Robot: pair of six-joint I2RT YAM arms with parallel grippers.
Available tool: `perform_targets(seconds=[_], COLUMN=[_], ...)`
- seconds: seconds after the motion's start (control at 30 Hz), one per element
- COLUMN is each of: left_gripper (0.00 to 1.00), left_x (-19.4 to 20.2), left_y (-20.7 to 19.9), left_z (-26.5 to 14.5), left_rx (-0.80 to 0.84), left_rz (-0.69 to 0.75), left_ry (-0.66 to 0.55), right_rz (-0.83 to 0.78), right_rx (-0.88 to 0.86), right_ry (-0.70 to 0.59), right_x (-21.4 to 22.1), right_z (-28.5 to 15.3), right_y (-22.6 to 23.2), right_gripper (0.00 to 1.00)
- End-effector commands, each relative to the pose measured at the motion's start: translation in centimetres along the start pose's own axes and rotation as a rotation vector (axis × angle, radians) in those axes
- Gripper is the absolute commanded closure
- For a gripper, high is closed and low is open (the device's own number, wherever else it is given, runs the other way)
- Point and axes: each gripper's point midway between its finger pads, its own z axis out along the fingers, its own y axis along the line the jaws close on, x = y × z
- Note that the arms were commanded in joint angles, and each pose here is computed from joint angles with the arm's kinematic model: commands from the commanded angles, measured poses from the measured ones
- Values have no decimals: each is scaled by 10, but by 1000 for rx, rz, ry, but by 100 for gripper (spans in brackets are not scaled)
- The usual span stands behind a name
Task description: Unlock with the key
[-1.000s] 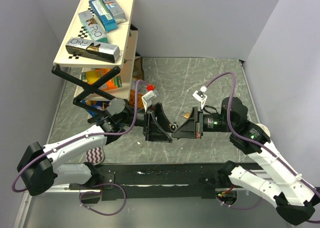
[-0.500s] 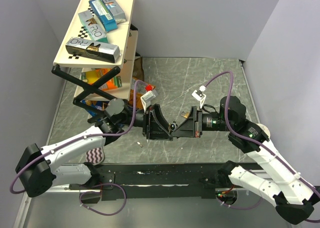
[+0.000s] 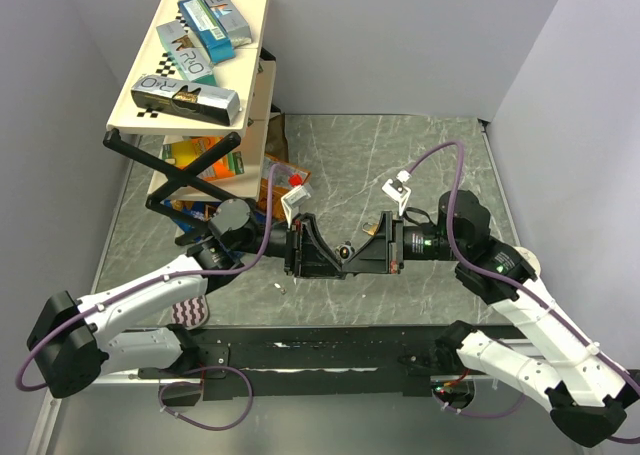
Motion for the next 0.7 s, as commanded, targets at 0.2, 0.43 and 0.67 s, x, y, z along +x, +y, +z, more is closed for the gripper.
perform_targets(seconds=[0.2, 0.43, 0.67], left_gripper=[99, 99, 99], left_x=[-1, 28, 59], left_y=[2, 19, 10], left_z=[-3, -21, -37], left_rx=[-48, -186, -172], left_rz=[61, 62, -22], left_ry=[12, 189, 315], right_rz=[-27, -56, -152], right_rx=[-7, 234, 316], right_ry=[-3, 15, -22], right_x=[-1, 10, 9], right_z=[-2, -11, -24], right_y=[-3, -57, -69], right_gripper=[100, 89, 27])
